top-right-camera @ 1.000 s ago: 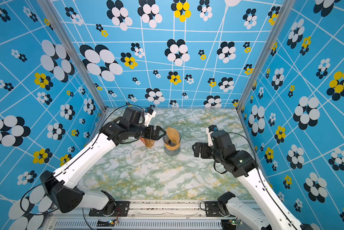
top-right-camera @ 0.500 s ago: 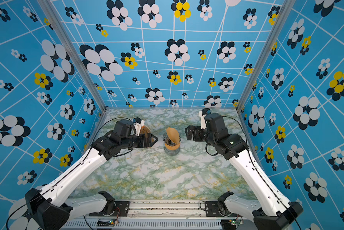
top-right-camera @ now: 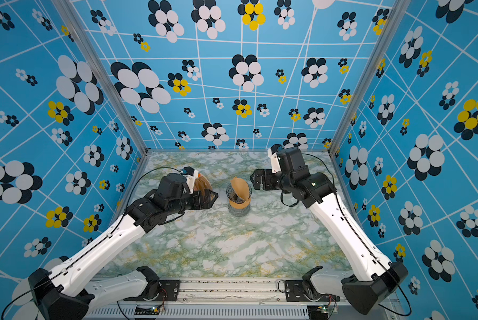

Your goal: Place the coffee filter in the dripper

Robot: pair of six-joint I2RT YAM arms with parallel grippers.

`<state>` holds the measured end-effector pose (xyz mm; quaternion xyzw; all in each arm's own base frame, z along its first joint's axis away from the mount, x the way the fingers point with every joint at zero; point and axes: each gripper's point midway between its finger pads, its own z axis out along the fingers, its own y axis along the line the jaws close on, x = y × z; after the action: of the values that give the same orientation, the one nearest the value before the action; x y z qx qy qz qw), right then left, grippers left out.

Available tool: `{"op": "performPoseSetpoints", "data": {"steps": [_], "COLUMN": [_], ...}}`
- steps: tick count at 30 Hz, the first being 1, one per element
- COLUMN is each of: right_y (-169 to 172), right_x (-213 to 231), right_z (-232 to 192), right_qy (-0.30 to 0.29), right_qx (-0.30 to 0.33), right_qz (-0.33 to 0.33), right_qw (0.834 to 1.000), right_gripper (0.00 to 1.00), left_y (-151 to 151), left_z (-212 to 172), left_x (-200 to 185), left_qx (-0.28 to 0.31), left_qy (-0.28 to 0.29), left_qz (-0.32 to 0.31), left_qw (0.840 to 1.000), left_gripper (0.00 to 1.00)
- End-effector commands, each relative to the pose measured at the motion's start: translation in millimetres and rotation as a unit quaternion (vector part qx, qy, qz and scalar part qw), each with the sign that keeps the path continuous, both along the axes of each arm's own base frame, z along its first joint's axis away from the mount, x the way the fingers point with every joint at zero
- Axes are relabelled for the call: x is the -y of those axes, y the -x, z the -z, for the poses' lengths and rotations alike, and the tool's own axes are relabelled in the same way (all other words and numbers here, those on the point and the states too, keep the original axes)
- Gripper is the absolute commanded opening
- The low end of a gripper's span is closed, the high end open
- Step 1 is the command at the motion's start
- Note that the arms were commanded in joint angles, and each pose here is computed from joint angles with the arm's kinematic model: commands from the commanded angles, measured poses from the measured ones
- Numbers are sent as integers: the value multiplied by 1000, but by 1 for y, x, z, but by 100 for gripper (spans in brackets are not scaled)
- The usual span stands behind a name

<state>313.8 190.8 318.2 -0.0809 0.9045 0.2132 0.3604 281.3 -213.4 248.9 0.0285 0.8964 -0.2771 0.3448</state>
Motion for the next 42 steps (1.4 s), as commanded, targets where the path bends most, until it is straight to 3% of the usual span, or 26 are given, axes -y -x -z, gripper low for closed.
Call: {"op": "performPoseSetpoints", "data": {"steps": [1,10,17,22,42], "right_y": [2,-14,-22,-23,-29], "right_x": [-3,-13,-11,-8,-19], "right_z": [8,29,46,69,101], "right_qy": [18,46,71,85,78], "right_qx": [-29,-59,-76,-92,-112], "right_qz": [-16,-10,2,11,3], "right_qw": [999,997,995,992,991], "right_gripper": [99,99,99,99,100], "left_y": [-6,-21,-26,-33,-53], "left_z": [-8,-2,0,3,31], "left_x": [9,30,46,46,77], "left_qx": [-6,-53,-101,-112,-133], "left_qy": [8,63,72,27,-102], "left_qz": [-6,-46,-73,-97,-46], "left_qw": [1000,996,990,989,985], "left_gripper": [99,99,99,99,99]}}
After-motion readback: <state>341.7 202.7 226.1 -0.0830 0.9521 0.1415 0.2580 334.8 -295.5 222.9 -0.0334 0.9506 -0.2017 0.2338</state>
